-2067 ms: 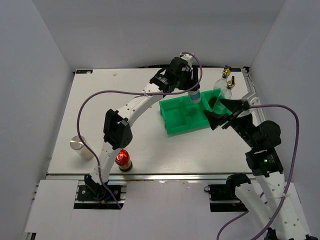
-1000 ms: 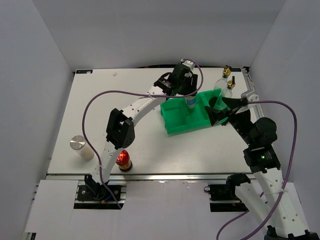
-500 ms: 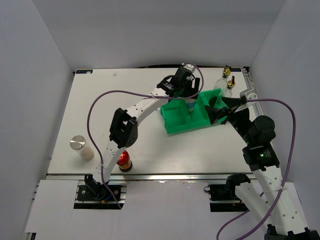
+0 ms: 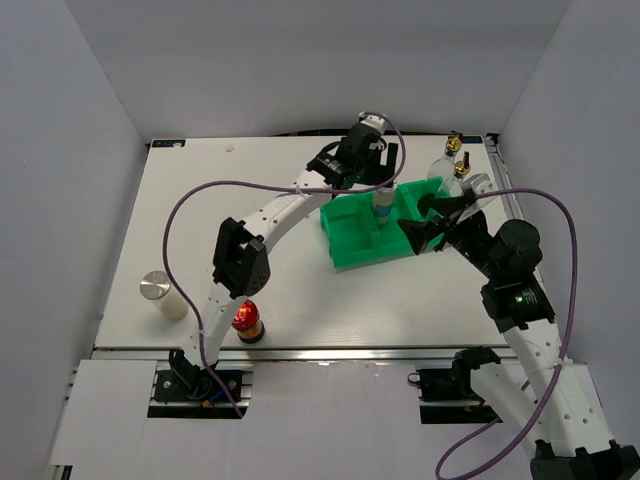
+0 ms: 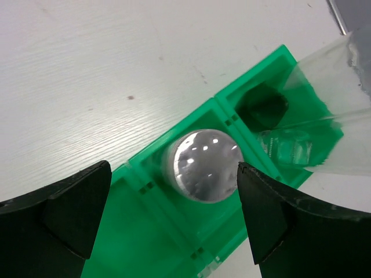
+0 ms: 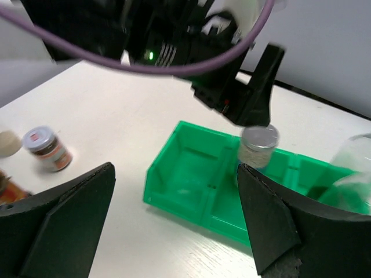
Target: Organize the condiment bottles
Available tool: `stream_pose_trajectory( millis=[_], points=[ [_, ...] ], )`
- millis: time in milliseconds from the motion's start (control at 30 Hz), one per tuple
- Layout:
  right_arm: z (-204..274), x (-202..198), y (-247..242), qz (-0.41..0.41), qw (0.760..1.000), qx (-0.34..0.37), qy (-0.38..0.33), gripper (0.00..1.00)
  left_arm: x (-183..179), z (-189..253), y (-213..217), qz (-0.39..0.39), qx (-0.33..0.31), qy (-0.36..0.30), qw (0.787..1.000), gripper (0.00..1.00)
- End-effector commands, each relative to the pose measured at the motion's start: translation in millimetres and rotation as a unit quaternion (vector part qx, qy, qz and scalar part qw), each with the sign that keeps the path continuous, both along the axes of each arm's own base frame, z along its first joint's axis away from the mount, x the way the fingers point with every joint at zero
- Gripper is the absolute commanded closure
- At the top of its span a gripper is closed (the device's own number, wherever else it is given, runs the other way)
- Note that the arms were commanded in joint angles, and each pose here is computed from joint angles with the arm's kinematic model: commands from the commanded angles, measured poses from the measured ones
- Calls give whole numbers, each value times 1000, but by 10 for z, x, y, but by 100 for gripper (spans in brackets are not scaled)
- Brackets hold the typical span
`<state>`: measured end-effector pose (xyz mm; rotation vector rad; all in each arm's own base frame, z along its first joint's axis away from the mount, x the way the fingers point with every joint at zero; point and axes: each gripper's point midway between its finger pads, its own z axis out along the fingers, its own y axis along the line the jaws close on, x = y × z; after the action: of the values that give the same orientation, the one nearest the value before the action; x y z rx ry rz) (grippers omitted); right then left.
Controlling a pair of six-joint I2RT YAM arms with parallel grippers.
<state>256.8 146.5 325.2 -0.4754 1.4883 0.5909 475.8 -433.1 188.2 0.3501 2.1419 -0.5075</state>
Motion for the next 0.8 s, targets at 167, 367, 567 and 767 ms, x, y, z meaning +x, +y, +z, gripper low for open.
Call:
stream_pose_trajectory(
  millis=[167,367,567,767],
  points=[
    [74,-303,606,133,990,-39,6,11,-512,1578,1584,184,32,-132,974,2],
    [-209,-584,1328,214,969,-118,15,11,-1324,1027,3188,370,3,-82,925,2],
    [-410,-761,2333,299,939,-169,8,11,-2171,941,4265,517,-10,-88,852,2],
    [-451,-1102,3397,437,889,-125,-57,10,-2711,1213,4813,590,12,-124,797,2]
  ],
)
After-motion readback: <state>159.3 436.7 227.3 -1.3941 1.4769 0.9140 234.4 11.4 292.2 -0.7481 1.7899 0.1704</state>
